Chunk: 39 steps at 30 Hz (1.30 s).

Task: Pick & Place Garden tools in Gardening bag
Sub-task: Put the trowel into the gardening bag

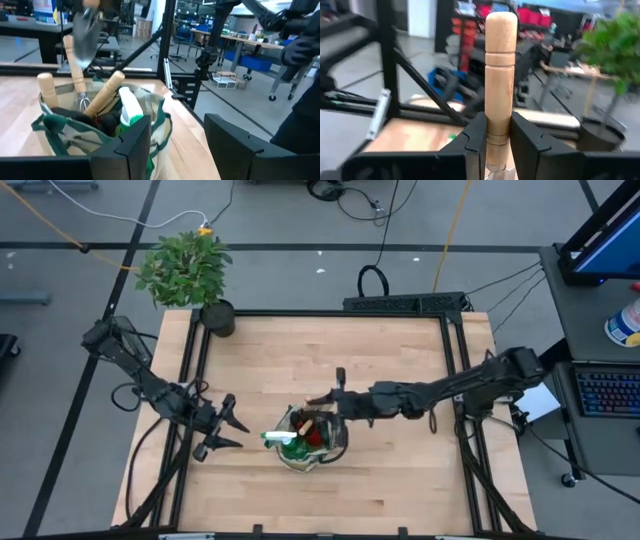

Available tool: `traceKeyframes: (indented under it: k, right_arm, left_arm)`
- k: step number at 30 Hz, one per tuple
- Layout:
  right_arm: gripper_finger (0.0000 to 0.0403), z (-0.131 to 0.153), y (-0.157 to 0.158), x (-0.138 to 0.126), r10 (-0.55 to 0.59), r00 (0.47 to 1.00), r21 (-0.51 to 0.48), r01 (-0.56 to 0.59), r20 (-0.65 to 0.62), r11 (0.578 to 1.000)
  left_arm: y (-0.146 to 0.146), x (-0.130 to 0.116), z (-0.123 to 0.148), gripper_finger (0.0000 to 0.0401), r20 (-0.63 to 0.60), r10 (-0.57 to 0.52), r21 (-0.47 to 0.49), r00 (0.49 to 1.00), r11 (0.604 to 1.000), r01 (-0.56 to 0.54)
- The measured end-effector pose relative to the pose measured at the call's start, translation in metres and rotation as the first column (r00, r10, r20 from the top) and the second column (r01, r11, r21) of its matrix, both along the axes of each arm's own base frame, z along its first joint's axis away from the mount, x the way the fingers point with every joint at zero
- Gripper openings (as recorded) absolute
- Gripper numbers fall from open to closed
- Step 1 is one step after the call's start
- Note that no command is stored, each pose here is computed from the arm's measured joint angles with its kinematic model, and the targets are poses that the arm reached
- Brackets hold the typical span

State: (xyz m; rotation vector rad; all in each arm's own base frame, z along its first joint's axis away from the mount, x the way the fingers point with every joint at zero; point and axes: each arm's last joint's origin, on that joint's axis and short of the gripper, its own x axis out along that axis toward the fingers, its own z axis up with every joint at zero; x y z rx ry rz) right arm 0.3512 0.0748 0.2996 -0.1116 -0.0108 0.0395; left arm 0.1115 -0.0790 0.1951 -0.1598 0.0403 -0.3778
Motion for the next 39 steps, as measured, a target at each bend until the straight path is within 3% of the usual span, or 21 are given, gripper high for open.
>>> traceKeyframes:
  k: [11,18,39]
  right_arm:
    - [0.0051,-0.042,-0.012,0.022,-0.121,0.984,0.009,0.123,-0.129,0.992]
    - [0.0051,-0.05,-0.016,0.021,-0.18,0.961,-0.02,0.18,-0.209,0.983]
    - [0.0054,-0.059,-0.015,0.017,-0.183,0.929,0.07,0.216,-0.321,0.974]
  left_arm:
    - [0.0,0.0,0.0,0.0191,0.005,-0.011,0.007,1.0,1.0,0.011]
    - [0.0,0.0,0.0,0.0191,0.005,-0.012,0.007,1.0,1.0,0.012]
    - [0.0,0.0,0.0,0.0191,0.005,-0.014,0.008,1.0,1.0,0.014]
